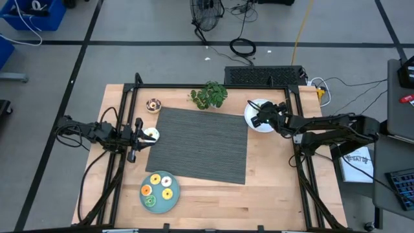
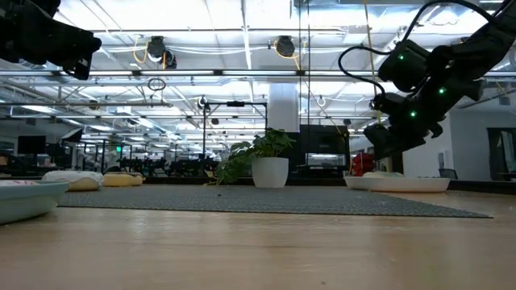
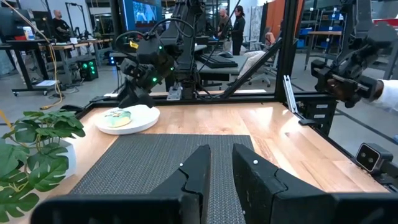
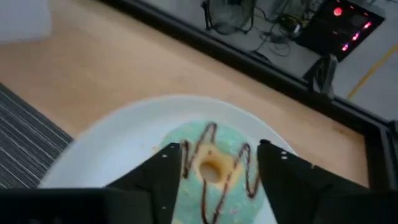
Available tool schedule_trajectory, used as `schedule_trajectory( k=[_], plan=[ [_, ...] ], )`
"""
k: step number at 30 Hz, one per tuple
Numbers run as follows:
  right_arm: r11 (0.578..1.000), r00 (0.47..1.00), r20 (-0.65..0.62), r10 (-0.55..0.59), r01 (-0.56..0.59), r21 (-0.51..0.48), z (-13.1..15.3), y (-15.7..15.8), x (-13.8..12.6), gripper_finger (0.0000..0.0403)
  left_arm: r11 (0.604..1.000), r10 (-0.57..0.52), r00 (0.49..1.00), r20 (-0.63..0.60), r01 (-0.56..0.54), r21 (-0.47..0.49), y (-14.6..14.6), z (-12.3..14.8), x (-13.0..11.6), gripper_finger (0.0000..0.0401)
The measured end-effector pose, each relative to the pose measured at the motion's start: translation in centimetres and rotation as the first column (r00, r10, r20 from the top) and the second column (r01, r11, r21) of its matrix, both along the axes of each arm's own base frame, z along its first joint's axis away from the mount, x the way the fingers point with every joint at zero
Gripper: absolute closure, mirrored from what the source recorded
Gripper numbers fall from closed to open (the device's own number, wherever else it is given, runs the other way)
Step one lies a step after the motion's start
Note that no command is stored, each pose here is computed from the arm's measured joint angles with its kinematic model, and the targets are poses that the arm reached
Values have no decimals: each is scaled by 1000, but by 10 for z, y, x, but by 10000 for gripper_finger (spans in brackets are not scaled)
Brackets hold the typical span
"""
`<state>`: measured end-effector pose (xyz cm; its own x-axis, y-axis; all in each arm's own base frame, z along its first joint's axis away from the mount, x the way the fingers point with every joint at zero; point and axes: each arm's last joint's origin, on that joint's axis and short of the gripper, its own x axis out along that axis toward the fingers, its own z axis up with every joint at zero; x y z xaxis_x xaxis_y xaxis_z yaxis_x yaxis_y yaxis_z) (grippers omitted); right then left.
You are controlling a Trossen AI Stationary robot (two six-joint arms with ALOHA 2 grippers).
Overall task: Pick & Place donuts
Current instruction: Put the big black donut on the white plate
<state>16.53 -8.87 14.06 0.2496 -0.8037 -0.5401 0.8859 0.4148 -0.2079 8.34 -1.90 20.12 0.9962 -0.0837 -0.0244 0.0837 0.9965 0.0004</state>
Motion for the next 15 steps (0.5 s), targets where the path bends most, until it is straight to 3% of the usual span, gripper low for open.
schedule_trajectory(
  k=[4,8,12,15],
  plan=[
    [999,996,84,27,-25,-24,7,1,5,177,1000,0,1000,0,0,0,0,0,0,331],
    [989,960,239,145,-142,-31,21,5,13,159,1000,0,1000,0,0,0,0,0,0,331],
    [940,849,410,333,-333,-75,39,11,23,156,1000,1,1000,0,-1,0,0,0,0,331],
    [862,729,475,492,-486,-147,50,17,29,160,1000,0,1000,0,0,0,0,0,0,331]
  ],
)
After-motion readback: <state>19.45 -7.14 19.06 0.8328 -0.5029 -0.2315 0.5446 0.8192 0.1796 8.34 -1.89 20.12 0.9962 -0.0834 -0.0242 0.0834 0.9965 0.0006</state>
